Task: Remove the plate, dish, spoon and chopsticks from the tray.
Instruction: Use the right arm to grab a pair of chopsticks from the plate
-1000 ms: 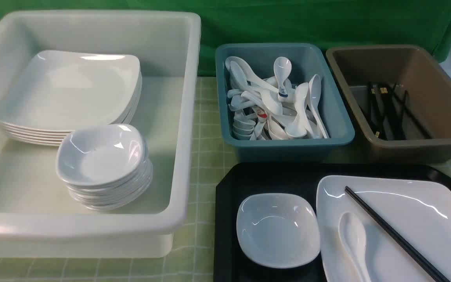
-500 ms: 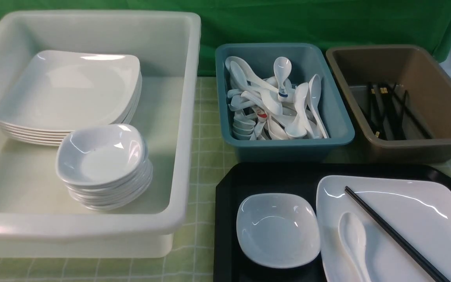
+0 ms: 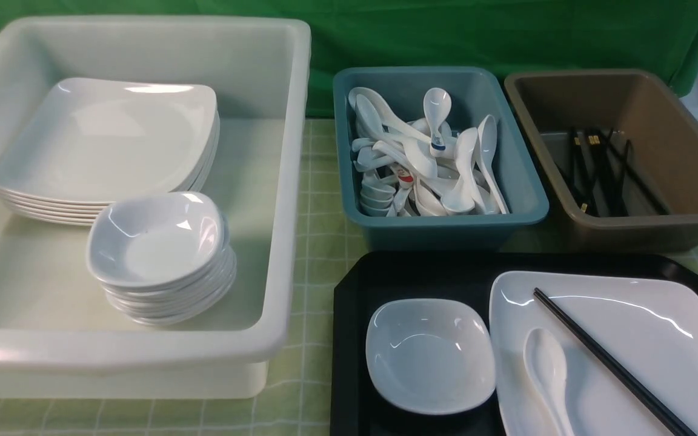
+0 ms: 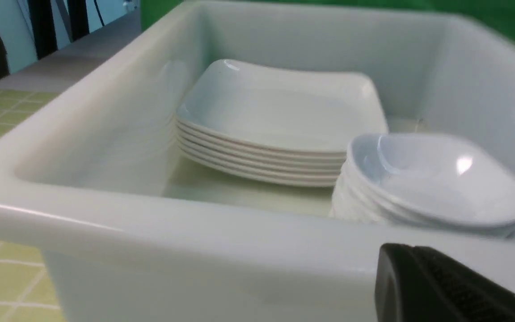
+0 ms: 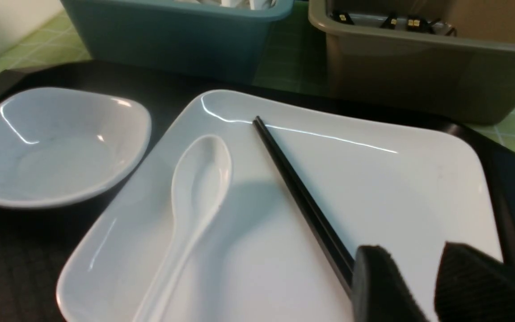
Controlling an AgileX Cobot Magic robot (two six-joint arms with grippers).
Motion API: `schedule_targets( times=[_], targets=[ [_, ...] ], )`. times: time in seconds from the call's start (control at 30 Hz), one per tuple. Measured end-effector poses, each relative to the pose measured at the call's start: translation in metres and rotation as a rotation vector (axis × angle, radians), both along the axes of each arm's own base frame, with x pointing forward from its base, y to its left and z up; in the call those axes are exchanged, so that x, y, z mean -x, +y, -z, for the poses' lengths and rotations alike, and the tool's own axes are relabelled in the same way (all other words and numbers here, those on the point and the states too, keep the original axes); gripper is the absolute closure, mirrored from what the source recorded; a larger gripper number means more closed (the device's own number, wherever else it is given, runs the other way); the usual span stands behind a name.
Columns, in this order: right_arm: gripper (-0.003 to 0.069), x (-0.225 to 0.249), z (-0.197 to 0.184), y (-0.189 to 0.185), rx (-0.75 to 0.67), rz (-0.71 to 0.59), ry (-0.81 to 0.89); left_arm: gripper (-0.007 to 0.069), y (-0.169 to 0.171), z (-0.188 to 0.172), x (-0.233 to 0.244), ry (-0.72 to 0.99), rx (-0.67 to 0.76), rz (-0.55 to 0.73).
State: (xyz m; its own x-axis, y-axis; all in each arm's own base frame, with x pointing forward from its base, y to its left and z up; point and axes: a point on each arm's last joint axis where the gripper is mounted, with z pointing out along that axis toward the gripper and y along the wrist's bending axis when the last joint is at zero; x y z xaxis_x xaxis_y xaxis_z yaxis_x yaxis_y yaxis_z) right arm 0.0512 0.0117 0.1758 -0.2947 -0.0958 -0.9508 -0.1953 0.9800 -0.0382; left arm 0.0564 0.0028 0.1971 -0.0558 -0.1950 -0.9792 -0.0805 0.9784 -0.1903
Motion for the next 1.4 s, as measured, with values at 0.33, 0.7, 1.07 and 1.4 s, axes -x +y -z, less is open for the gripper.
schedule_targets(
  times=[0.33,0.7,1.07,1.4],
  targets=[
    [0.042,0.0,0.0,0.0,0.0,0.0,0.0,0.0614,0.005,-0.024,0.002,-0.261,0.598,-0.028],
    [0.042,0.0,0.0,0.0,0.0,0.0,0.0,0.0614,-0.025,-0.114,-0.044,0.22,0.164,0.287],
    [0.042,-0.005,-0.024,-0.001,-0.44,0.093,-0.186,0.0614,-0.058,-0.122,-0.108,0.541,-0.083,0.6],
    [0.0501,-0.019,-0.068,0.016,-0.359,-0.019,0.144,0.0614,-0.095,-0.13,-0.1,0.413,-0.168,0.783]
  ],
)
